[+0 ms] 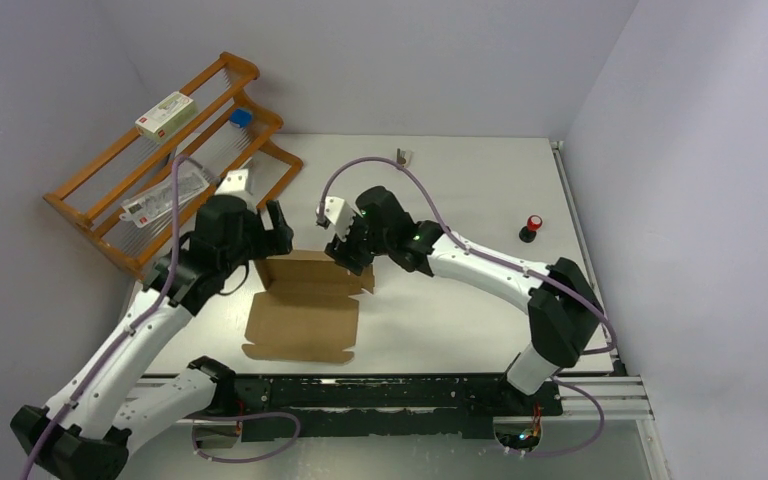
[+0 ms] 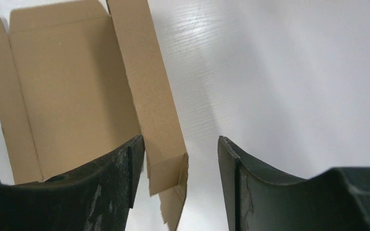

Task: Fold the paper box

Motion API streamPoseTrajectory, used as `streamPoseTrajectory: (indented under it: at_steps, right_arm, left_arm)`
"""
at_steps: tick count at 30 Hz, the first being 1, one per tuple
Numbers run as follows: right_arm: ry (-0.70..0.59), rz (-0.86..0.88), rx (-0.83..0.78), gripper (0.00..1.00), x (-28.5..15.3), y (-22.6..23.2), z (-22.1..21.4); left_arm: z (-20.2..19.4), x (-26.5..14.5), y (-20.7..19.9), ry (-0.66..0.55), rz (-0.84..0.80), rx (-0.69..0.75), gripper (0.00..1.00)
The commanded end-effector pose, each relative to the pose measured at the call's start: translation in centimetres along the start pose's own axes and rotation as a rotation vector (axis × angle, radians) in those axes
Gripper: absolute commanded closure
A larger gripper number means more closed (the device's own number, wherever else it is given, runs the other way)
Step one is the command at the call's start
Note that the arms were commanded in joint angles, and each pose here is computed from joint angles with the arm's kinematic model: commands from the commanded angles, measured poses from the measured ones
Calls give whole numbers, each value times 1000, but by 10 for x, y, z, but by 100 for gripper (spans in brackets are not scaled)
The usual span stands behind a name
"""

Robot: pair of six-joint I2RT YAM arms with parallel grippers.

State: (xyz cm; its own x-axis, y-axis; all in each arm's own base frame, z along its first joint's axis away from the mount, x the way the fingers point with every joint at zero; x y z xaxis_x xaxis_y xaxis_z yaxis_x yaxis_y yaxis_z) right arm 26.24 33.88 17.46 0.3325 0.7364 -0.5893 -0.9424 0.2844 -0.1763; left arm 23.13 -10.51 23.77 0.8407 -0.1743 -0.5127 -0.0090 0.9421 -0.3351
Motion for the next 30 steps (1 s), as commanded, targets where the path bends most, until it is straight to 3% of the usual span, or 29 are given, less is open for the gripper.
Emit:
streamPoseTrajectory:
  at_steps: [1,12,21,30]
  right_arm:
    - [-175,-60,-13,37,-29,-14,36]
    - [-283,-198,164,34,-74,-7,5]
    - [-341,-252,362,35,-75,11,-52]
    - [-386,-284,382,37,-65,11,-65]
  left_arm:
    - [23,-1,2,50,26,297,11]
    - [15,11,-7,10,-117,730,13]
    - [-35,16,-29,22,-281,1144,13]
    - [-39,30,-39,-136,-303,1263,15]
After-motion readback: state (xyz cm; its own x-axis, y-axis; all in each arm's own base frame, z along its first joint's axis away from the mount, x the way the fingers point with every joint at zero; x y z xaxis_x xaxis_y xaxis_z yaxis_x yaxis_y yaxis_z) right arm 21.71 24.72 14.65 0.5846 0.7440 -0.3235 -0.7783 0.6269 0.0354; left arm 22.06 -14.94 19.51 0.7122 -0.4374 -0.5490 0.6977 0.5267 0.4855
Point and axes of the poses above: each gripper's point midway between its finger pads, its own x axis out along the fingers, its own y axis along the line the jaws close on, z = x × y, the point moved 4 cm from there along -x, back along the fingers, and after that the axes turned 2 degrees about -x, right-handed, at the moved point
